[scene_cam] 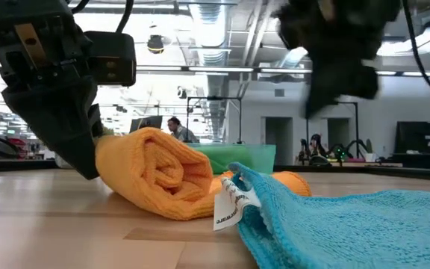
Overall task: Roll microfiber towels into tight, uniform cylinder then place into a basket
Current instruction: Roll the orange towel
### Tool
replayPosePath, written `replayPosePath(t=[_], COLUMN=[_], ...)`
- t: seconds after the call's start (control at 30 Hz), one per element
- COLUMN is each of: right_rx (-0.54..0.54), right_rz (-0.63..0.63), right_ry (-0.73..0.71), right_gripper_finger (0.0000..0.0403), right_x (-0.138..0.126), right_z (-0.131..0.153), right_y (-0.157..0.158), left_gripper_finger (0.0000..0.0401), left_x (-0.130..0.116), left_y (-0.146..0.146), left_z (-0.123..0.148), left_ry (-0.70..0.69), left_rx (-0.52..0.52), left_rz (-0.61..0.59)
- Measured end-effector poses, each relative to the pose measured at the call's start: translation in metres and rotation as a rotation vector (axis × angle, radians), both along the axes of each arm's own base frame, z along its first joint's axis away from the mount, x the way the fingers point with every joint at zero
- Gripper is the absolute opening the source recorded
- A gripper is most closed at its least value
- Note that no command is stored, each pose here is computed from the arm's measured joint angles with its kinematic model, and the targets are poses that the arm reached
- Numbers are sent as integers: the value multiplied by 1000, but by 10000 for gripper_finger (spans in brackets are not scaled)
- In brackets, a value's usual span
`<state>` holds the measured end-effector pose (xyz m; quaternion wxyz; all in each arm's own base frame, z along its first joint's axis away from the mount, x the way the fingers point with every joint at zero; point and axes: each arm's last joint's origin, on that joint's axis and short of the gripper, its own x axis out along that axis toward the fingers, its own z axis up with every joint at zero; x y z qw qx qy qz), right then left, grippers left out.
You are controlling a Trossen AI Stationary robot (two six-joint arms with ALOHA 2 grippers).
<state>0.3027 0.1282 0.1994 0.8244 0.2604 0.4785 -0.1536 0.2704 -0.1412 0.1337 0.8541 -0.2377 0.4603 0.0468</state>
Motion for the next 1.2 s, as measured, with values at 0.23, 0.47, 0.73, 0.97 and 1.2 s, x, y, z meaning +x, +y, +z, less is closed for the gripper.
replayPosePath(t=[0.23,0.47,0.73,0.97,1.2], right_rx=[21,78,92,111,143], right_rz=[131,133,59,33,11], right_ry=[-312,-225,-105,-91,-75], right_gripper_finger=[27,16,8,14,9], right_x=[34,51,53,56,55], right_z=[-5,-48,-77,-80,-82], right_y=[3,-2,-12,-18,-18], left_gripper_finger=[0,0,0,0,0], left_x=[1,2,2,5,13], left_y=[-1,-1,-1,0,8], left_z=[1,1,2,4,7], left_ry=[-6,-5,-10,-54,-115], left_rx=[-34,-61,-60,-46,-43], left_rz=[12,35,35,63,112])
